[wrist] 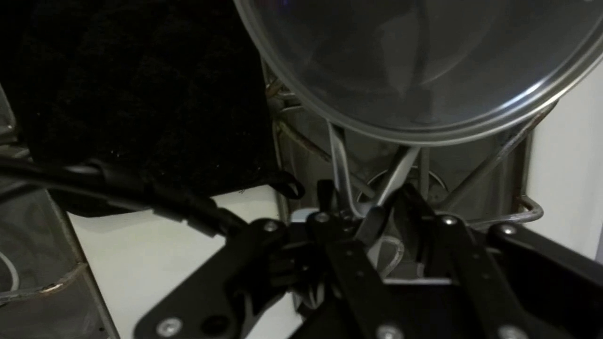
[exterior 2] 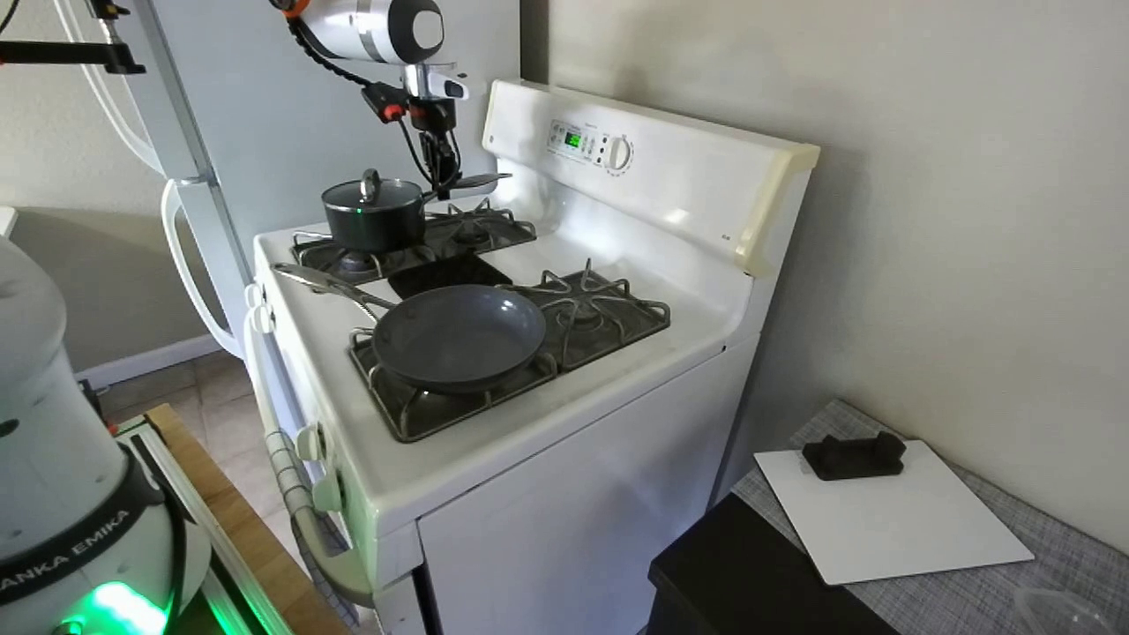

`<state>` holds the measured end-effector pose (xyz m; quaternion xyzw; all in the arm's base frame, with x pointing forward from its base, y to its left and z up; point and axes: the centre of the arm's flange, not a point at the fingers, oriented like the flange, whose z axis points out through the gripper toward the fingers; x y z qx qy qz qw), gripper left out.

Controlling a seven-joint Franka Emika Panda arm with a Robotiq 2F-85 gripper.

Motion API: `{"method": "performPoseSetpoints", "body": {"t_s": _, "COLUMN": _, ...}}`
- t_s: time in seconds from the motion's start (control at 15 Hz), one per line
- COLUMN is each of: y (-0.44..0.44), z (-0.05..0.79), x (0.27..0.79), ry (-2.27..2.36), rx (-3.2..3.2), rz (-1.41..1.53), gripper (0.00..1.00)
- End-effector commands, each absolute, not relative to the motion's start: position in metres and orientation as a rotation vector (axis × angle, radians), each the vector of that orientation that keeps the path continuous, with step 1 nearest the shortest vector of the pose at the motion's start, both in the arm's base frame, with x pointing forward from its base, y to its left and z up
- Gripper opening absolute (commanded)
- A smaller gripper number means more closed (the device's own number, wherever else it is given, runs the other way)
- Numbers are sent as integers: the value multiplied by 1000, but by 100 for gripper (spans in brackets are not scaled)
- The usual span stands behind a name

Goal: Pick up the clear pot lid from the black over mitten and place it on the black pot, slide the black pot to the bottom left cooker on the stove using the handle

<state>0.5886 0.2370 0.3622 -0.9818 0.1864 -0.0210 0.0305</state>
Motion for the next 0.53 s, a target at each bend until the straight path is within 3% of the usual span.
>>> {"method": "performPoseSetpoints", "body": {"t_s": 0.0, "y": 237, "z": 359, "x": 563, "ry": 571, "rx": -3003, "rz": -60, "gripper": 7}}
{"method": "performPoseSetpoints", "body": {"t_s": 0.47, "y": 241, "z": 358, "x": 551, "ry": 552, "rx": -3013, "rz": -54, "gripper": 7}}
